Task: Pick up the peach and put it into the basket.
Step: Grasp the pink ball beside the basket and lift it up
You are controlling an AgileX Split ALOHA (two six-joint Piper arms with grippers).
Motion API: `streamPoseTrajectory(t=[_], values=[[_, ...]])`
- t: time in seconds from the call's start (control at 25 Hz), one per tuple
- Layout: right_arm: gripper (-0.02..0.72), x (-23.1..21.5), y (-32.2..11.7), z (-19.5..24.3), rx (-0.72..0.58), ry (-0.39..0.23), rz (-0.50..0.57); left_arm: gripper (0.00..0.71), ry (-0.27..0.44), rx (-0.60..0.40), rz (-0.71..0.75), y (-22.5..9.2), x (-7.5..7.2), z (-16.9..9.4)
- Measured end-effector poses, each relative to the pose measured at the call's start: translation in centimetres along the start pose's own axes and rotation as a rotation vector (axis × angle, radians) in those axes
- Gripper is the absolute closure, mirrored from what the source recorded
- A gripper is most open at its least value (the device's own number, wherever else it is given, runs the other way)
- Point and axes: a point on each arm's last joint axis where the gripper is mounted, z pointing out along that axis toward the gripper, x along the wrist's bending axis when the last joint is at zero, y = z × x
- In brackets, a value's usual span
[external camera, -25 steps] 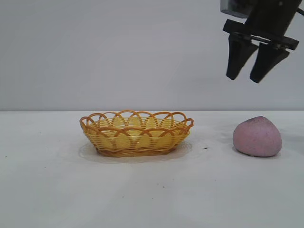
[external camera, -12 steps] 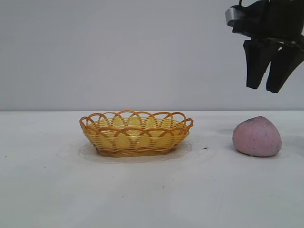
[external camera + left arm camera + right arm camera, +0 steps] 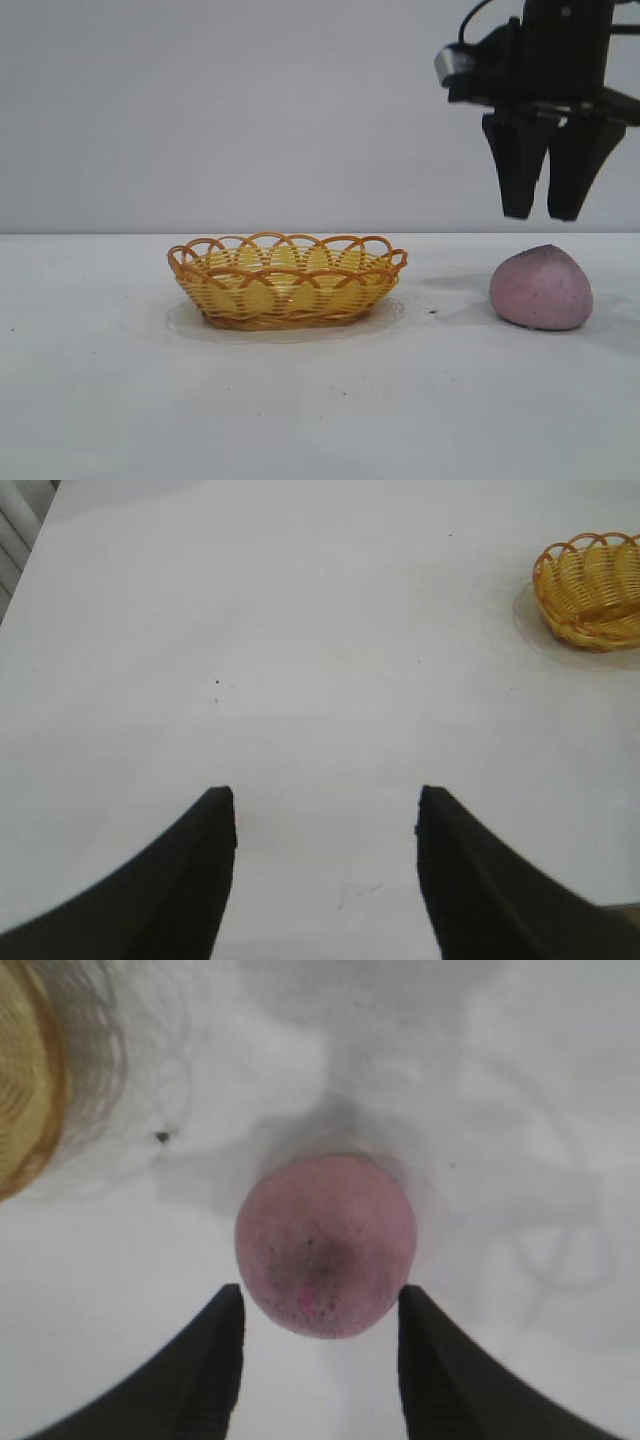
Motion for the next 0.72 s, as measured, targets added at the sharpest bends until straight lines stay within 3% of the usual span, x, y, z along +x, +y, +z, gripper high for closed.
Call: streamPoseTrajectory(t=[0.16, 0.2, 0.24, 0.4, 0.48, 0.52, 0.72], values=[[0.346, -0.3, 0.3, 2.0, 0.05, 0.005, 0.008, 0.317, 0.0, 0.0, 0.0, 0.0, 0.0, 0.0], [0.402, -0.3, 0.3, 2.4, 0.062, 0.006, 0.009, 0.317, 0.0, 0.0, 0.0, 0.0, 0.0, 0.0], [0.405, -0.4, 0.4, 2.7, 0.067, 0.004, 0.007, 0.317, 0.0, 0.0, 0.0, 0.0, 0.0, 0.0], [0.619, -0.5, 0.5, 3.0, 0.08, -0.003, -0.006, 0.317, 0.0, 0.0, 0.0, 0.0, 0.0, 0.0], [0.647, -0.6, 0.5, 2.9, 0.075, -0.01, -0.012, 0.317, 0.0, 0.0, 0.0, 0.0, 0.0, 0.0], [0.703, -0.6, 0.5, 2.7, 0.071, -0.016, -0.016, 0.317, 0.0, 0.0, 0.0, 0.0, 0.0, 0.0], [0.703, -0.2, 1.2, -1.1, -0.013, -0.032, -0.038, 0.317, 0.0, 0.0, 0.0, 0.0, 0.0, 0.0]])
